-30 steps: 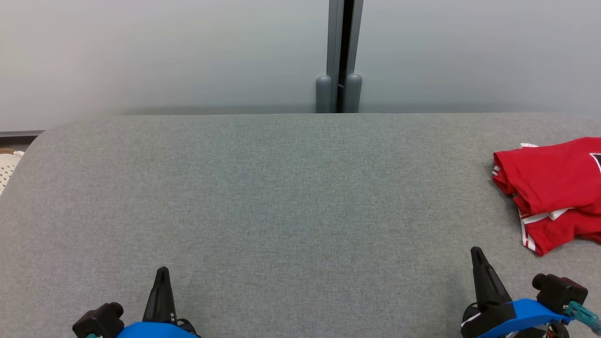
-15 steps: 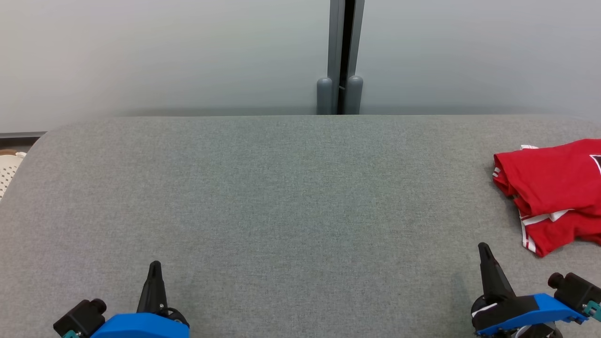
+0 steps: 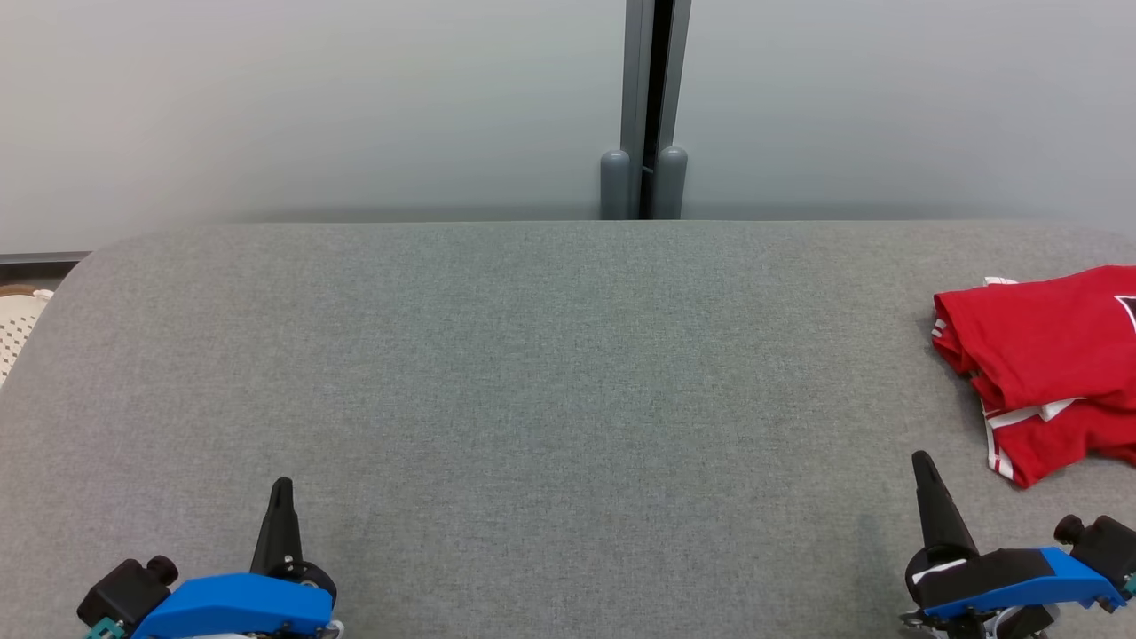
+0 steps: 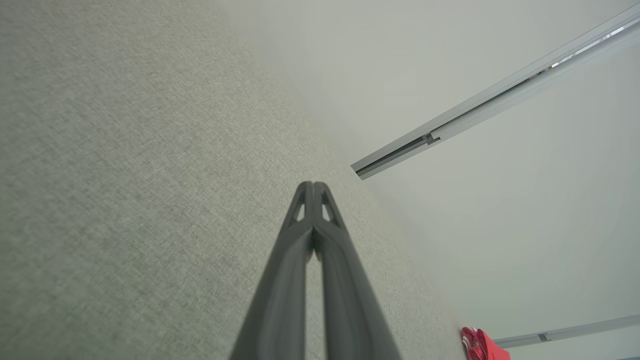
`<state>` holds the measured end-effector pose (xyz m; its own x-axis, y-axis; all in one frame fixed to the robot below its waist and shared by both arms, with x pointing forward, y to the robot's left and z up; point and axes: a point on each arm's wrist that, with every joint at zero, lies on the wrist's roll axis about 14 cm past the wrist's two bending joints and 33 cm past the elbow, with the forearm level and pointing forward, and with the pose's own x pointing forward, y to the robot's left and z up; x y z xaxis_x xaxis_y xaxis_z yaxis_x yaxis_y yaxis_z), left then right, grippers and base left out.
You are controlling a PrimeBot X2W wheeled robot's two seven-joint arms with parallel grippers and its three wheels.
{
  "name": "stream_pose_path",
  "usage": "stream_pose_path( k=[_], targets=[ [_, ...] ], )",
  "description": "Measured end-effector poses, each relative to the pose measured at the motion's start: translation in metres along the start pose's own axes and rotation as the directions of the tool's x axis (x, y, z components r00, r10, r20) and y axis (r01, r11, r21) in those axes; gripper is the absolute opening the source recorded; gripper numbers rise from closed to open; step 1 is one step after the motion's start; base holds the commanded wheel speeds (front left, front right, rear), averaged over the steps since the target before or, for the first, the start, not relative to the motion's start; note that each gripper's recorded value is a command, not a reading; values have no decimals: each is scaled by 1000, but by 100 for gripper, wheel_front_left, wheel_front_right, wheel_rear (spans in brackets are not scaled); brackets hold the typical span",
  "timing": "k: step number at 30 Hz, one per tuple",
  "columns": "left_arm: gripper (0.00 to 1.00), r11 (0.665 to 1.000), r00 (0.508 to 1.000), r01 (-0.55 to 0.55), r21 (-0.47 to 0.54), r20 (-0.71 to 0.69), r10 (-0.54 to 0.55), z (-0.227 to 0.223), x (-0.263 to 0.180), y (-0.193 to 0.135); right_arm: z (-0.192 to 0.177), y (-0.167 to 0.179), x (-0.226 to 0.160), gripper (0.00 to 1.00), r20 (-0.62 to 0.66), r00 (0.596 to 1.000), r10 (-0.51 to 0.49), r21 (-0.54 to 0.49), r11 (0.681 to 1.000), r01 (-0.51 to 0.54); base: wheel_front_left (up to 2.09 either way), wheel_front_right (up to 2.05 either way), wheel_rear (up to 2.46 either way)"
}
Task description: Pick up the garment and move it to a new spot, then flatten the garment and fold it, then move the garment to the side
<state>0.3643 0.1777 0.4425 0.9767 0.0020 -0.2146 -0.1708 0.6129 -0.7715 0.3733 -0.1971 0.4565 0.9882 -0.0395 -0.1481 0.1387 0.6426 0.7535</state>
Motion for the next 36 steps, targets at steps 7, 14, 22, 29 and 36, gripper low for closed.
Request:
stream_pose_path(
  k=[7,14,22,29,36],
  targets=[
    [0,997,1000,10,-78,9,-9,6,2,-3,4,3,2,0,8,1000,7,83,997,-8,0,0,0],
    [0,988,1000,22,-153,16,-20,11,4,-6,7,6,2,0,11,1000,13,160,987,-15,0,0,0],
    [0,972,999,43,-231,24,-38,17,6,-10,9,8,3,0,11,1000,21,244,969,-23,0,0,0],
    [0,954,998,57,-293,34,-49,22,6,-12,12,11,3,0,13,999,32,310,950,-34,0,0,0],
    [0,934,997,81,-349,46,-69,28,8,-18,16,16,5,0,23,999,49,370,927,-54,0,0,0]
  ],
)
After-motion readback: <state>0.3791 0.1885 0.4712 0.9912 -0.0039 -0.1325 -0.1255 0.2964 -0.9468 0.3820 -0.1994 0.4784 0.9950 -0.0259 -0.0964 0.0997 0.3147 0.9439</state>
